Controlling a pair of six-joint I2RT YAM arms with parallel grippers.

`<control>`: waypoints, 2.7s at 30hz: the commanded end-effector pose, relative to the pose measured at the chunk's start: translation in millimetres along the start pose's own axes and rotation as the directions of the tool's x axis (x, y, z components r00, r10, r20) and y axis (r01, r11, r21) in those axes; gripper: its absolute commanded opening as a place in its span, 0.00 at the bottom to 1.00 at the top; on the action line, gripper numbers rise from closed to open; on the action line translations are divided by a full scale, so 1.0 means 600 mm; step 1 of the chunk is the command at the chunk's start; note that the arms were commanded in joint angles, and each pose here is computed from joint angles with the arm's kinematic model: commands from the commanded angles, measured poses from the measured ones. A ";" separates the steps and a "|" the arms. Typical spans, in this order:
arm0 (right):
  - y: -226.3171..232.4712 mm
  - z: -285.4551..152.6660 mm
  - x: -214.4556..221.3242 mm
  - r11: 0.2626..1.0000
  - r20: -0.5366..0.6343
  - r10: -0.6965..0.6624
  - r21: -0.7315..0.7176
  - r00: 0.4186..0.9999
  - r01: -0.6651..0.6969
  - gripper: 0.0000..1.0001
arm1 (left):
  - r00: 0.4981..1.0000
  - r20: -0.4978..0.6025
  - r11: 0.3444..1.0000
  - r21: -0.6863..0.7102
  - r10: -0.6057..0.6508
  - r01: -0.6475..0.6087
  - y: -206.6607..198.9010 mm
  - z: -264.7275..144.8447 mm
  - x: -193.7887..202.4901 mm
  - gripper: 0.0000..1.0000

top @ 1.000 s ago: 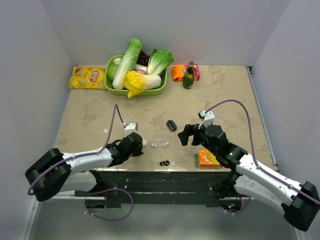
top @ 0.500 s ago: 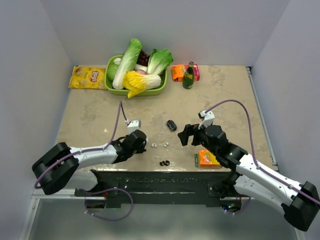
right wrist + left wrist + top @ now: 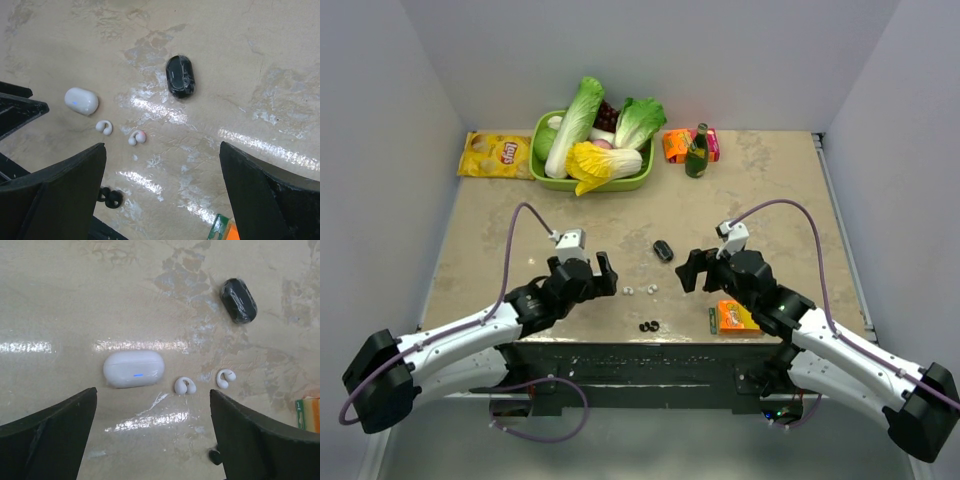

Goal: Insert the wireless bluetooth earbuds into the charging case
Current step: Pick up the charging case at the center of the board.

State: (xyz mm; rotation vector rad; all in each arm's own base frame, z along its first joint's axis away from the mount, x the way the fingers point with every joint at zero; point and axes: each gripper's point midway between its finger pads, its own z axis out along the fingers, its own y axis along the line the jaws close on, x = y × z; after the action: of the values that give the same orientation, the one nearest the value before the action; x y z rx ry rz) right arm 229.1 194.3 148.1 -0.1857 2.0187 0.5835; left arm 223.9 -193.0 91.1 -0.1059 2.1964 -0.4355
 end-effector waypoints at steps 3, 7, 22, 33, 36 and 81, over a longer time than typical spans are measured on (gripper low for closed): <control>0.011 0.001 -0.016 1.000 0.028 0.001 -0.025 1.000 0.000 0.98 | 0.990 0.065 0.979 -0.152 -0.129 0.137 0.047 -0.002 -0.003 1.00; 0.011 -0.006 -0.022 1.000 0.038 -0.006 -0.024 0.999 0.007 0.98 | 0.982 0.083 0.978 -0.104 -0.171 0.179 0.026 0.006 -0.012 1.00; 0.014 -0.012 -0.023 0.999 0.049 0.003 -0.043 0.999 -0.001 0.98 | 0.999 -0.038 0.972 -0.232 0.029 -0.037 0.018 0.044 -0.005 1.00; 0.013 -0.013 -0.019 0.999 0.050 0.013 -0.048 0.999 -0.011 0.98 | 0.993 -0.088 0.956 -0.276 0.074 -0.096 0.014 0.078 0.011 1.00; 0.013 -0.015 -0.018 0.999 0.049 0.012 -0.047 0.999 -0.010 0.98 | 0.992 -0.105 0.951 -0.292 0.073 -0.101 0.015 0.088 0.020 1.00; 0.009 -0.013 -0.012 0.999 0.040 0.016 -0.040 0.999 -0.014 0.98 | 0.968 -0.229 0.924 -0.337 0.106 -0.180 0.065 0.103 0.100 0.90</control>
State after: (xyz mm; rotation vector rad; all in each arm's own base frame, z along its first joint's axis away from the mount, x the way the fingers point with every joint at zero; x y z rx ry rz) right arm 224.7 191.9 154.9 -0.1852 1.9897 0.6069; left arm 249.9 -192.3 15.9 -0.1123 2.3919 0.0170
